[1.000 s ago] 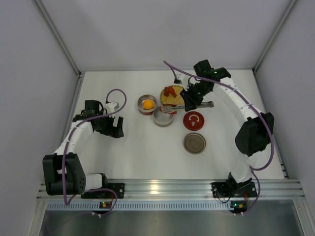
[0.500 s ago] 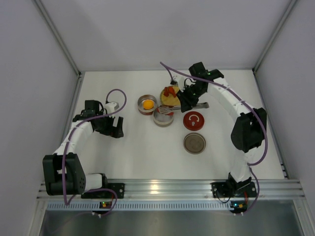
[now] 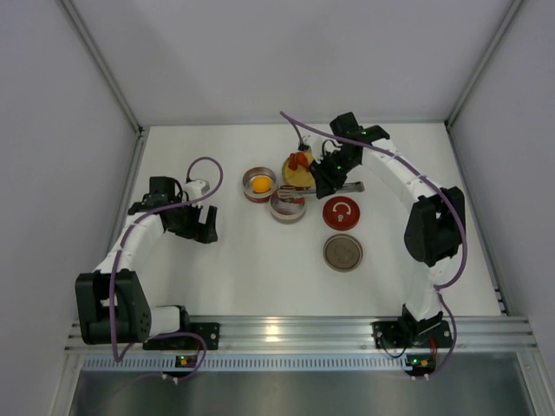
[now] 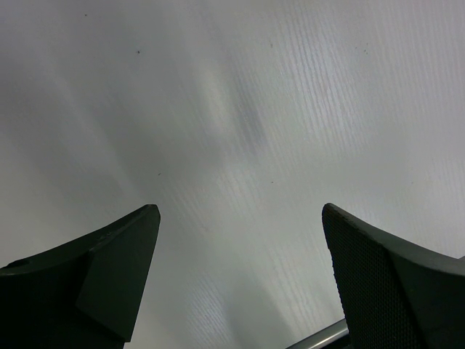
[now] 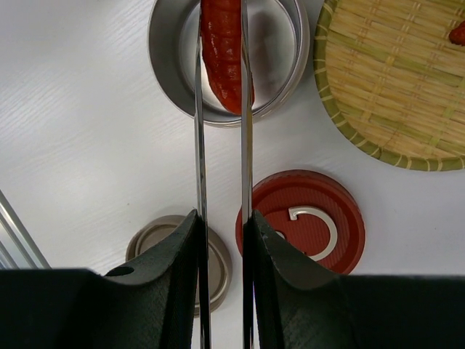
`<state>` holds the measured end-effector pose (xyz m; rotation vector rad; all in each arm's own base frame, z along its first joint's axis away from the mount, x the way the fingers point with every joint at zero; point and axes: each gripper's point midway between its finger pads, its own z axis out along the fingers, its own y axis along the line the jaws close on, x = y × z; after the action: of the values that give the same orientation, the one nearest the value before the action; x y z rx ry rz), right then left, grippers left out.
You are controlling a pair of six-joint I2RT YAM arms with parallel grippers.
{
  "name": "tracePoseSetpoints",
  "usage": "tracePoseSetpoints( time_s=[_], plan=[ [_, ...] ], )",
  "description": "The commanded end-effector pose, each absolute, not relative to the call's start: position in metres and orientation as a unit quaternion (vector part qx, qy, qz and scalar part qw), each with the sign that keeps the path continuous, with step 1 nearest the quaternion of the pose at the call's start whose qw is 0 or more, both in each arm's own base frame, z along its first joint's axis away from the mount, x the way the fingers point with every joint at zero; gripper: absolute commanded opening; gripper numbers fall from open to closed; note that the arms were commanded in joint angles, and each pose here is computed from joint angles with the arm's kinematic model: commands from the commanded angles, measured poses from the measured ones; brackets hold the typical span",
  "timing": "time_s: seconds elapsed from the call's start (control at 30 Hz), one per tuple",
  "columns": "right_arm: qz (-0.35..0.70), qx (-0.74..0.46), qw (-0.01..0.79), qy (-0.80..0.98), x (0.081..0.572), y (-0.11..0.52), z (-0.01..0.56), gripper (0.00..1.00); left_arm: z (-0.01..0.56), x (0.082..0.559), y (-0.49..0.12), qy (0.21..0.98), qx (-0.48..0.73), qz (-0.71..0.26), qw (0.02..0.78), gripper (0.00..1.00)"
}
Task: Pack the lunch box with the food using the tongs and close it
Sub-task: Place the fake food in the packing box.
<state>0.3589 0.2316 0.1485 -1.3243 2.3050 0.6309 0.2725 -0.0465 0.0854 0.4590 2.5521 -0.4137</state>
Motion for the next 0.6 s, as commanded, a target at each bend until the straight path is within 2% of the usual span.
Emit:
tracePoseSetpoints(
  time_s=[0.0,0.2,0.3,0.33,0.4,0.57],
  plan=[
    [0.246,-0.489,0.227,0.806,0.364,0.253,0.149,0.11,0.101,0.285,-0.047,0.93,0.181,-0.146,0.286,0.98],
    [0.242,-0.489,0.225,0.807,0.365,0.252,0.141,0.14,0.101,0.285,-0.046,0.929,0.181,-0.144,0.287,0.98],
    [0.241,-0.489,0.222,0.809,0.365,0.251,0.139,0.26,0.102,0.285,-0.045,0.93,0.181,-0.142,0.288,0.98],
    [0.241,-0.489,0.22,0.809,0.364,0.251,0.139,0.33,0.102,0.285,-0.046,0.929,0.181,-0.142,0.289,0.98],
    [0.243,-0.489,0.219,0.809,0.363,0.251,0.14,0.39,0.102,0.285,-0.045,0.93,0.181,-0.142,0.288,0.98],
    [0.246,-0.487,0.229,0.806,0.361,0.253,0.157,0.45,0.103,0.284,-0.045,0.929,0.181,-0.141,0.29,0.98]
  ],
)
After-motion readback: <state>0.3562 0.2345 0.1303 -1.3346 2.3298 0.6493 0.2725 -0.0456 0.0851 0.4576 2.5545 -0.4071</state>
